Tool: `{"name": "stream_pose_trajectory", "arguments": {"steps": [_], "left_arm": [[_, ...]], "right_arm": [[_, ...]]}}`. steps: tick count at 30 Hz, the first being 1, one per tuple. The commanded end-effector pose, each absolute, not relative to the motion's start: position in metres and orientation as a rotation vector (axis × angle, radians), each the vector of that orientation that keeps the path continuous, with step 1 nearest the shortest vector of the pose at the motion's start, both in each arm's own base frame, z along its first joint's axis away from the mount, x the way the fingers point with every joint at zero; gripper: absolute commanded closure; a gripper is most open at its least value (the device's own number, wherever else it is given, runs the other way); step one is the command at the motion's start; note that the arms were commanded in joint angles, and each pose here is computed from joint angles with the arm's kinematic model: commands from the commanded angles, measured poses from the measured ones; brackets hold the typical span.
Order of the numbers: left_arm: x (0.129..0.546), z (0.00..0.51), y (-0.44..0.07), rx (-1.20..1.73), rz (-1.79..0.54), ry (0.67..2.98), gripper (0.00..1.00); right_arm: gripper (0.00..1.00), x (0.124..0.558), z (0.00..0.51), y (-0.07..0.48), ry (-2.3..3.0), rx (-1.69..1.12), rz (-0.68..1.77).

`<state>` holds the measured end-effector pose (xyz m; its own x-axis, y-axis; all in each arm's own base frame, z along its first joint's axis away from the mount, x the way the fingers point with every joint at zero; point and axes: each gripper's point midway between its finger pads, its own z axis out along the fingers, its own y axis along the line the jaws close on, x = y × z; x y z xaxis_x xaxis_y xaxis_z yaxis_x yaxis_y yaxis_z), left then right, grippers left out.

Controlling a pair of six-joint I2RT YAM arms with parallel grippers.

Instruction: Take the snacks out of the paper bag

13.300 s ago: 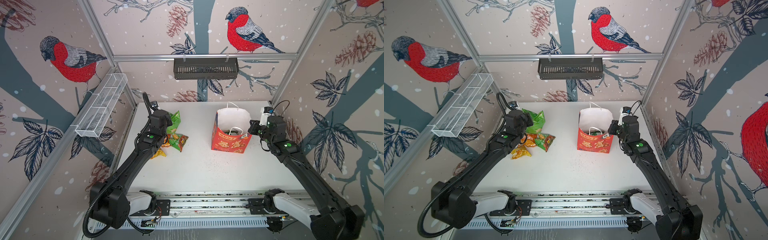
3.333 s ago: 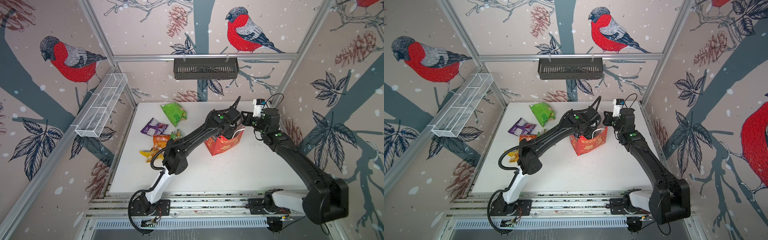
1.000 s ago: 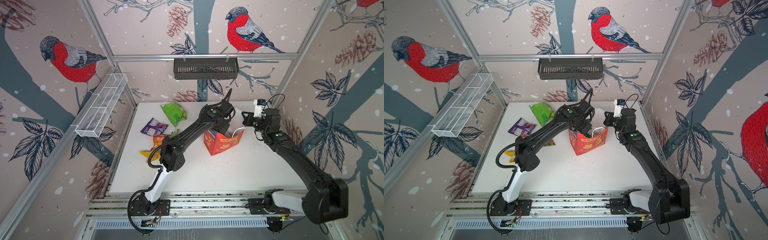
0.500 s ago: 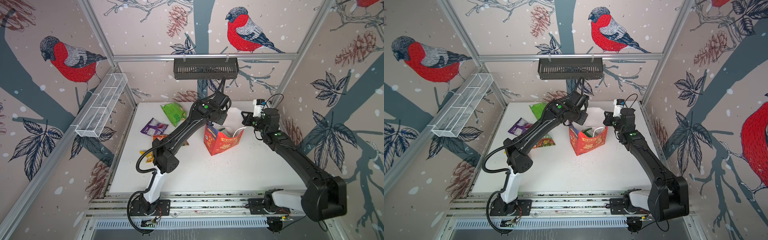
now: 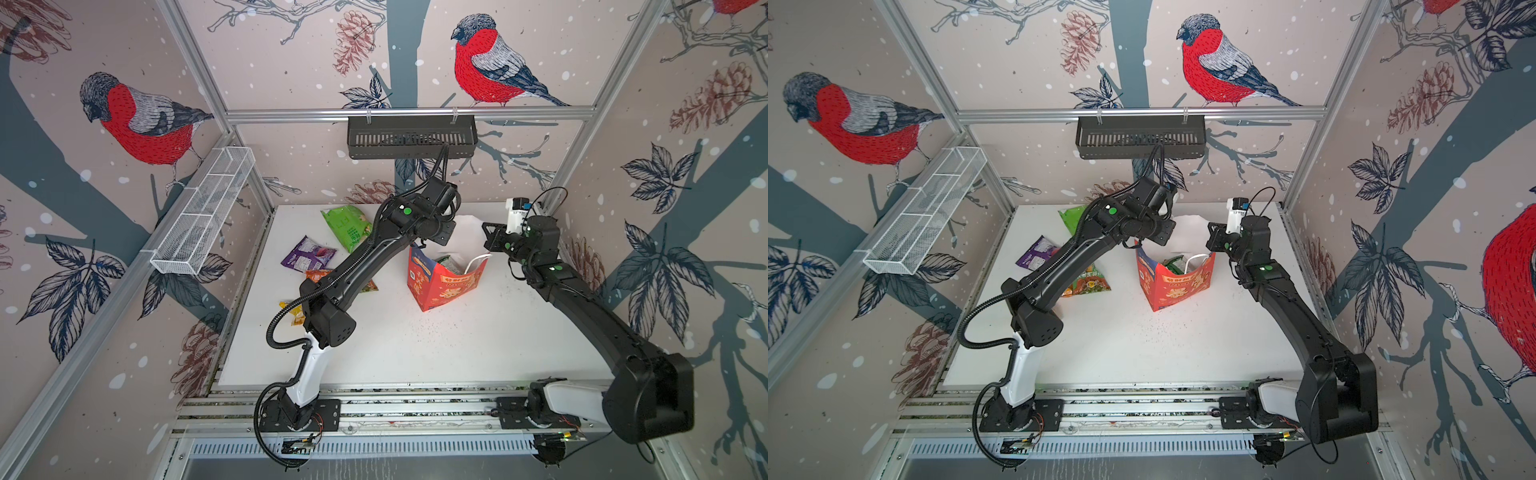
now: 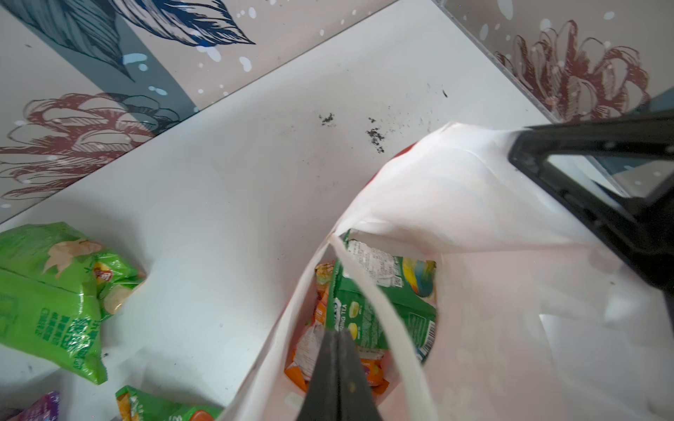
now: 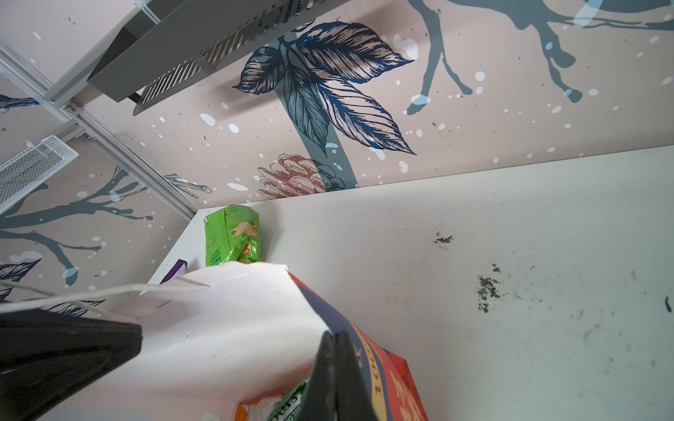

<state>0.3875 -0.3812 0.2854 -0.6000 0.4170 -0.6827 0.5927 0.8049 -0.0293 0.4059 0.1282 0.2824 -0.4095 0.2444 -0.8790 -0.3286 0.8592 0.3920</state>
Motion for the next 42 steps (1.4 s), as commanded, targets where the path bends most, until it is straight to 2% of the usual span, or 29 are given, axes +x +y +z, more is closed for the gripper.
{"name": "stream_pose_trajectory", "arguments": {"steps": [1,3,9,14,25,35,40,42], "left_arm": [[0.369,0.297,-0.384,0.776,-0.386,2.292,0.75],[0.356,0.306,-0.392,0.836,-0.423,2.249,0.65],[0.342,0.307,-0.388,0.863,-0.377,2.251,0.61],[0.34,0.302,-0.387,0.848,-0.377,2.274,0.61],[0.314,0.272,-0.372,0.831,-0.376,2.335,0.61],[0.284,0.24,-0.361,0.818,-0.438,2.322,0.6],[0.28,0.247,-0.357,0.762,-0.499,2.206,0.59],[0.281,0.252,-0.351,0.744,-0.494,2.165,0.62]], "right_arm": [[1.0,0.407,0.3,0.135,1.832,-0.122,0.64],[1.0,0.407,0.308,0.138,1.813,-0.149,0.639],[1.0,0.398,0.345,0.156,1.709,-0.283,0.637],[1.0,0.387,0.36,0.181,1.644,-0.421,0.65],[1.0,0.322,0.389,0.216,1.468,-0.654,0.643],[1.0,0.332,0.383,0.22,1.542,-0.568,0.588],[1.0,0.344,0.377,0.219,1.591,-0.523,0.572],[1.0,0.346,0.376,0.217,1.593,-0.505,0.566]]}}
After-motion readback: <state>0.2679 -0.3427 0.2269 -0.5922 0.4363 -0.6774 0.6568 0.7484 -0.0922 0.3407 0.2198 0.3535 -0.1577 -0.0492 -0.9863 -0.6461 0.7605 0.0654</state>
